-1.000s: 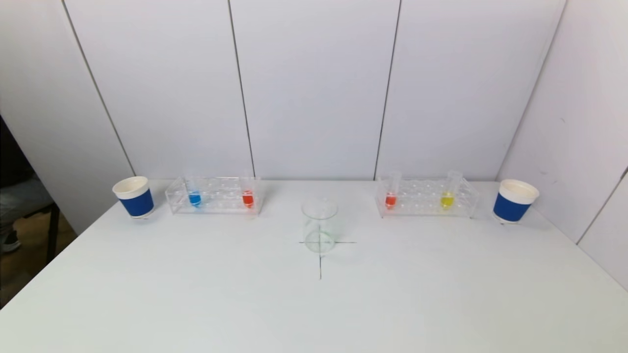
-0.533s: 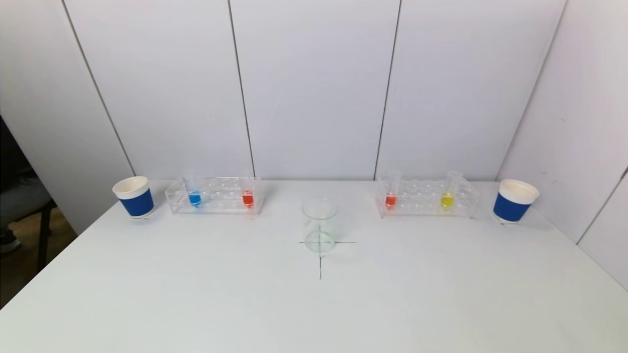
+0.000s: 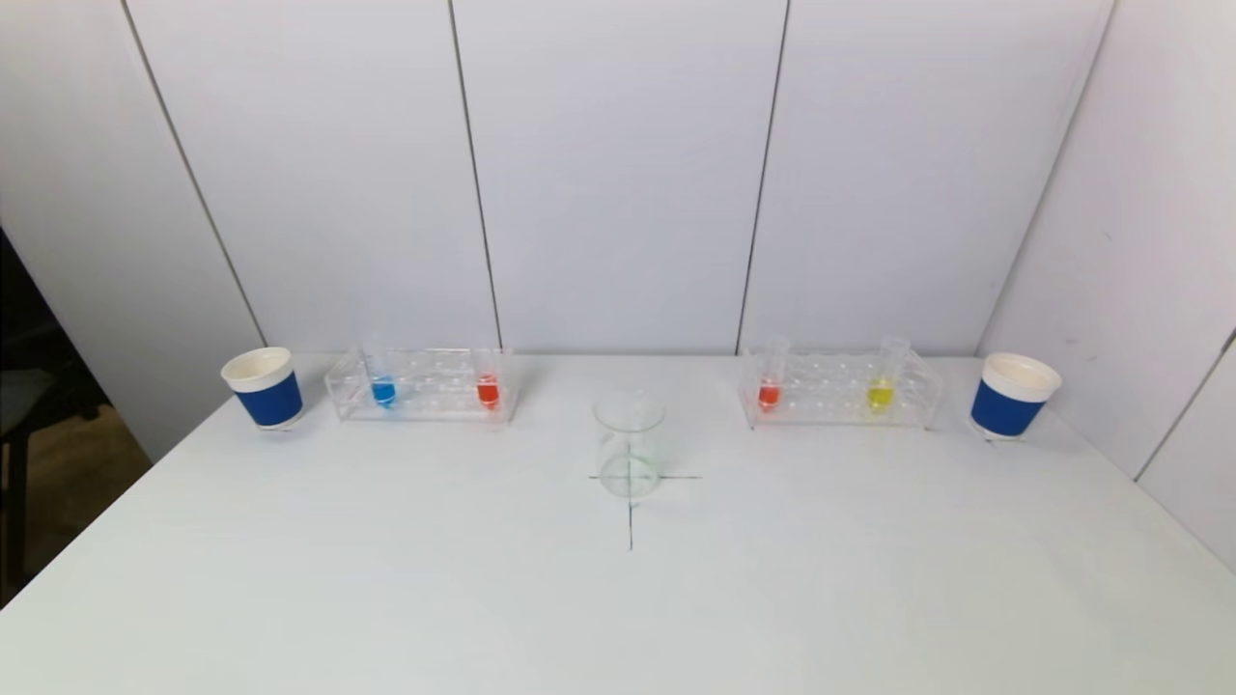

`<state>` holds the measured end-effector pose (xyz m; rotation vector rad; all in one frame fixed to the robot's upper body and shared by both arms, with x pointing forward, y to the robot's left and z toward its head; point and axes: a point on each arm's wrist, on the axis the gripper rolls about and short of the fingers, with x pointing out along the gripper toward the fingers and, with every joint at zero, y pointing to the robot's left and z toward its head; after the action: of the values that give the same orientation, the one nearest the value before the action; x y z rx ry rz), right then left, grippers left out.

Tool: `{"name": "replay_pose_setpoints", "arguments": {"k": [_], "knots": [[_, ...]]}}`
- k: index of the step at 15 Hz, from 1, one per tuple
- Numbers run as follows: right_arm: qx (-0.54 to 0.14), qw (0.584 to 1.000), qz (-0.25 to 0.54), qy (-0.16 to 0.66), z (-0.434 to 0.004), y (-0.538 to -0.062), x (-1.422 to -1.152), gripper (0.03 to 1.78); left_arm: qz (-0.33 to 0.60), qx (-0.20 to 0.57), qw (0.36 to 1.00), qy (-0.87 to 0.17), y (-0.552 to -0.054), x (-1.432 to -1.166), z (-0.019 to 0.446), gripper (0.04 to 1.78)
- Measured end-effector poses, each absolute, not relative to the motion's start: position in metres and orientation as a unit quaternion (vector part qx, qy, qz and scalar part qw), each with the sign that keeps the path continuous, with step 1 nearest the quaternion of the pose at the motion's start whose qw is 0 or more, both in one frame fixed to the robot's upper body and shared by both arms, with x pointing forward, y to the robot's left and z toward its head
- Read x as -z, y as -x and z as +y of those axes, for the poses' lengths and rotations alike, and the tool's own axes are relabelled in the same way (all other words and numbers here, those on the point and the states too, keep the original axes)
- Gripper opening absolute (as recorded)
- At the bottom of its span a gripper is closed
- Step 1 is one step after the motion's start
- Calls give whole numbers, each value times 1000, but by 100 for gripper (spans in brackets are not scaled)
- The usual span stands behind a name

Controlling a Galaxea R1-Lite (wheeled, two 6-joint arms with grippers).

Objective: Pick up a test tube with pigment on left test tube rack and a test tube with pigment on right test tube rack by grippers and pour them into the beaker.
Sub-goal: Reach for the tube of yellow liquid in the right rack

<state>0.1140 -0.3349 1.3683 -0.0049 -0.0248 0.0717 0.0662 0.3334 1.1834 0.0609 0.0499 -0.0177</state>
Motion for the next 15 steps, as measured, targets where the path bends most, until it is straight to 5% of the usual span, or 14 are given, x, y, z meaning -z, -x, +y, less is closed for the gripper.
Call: {"name": "replay_pose_setpoints", "arguments": {"k": [7,15], "knots": [[-34,999,-2,0,-336,-187,-1384,177,25,9,999,-30,-66,-1183,333,176],[-33,999,25,-3,-336,-263,-1368,177,25,9,999,-30,-66,-1183,333,176]]}}
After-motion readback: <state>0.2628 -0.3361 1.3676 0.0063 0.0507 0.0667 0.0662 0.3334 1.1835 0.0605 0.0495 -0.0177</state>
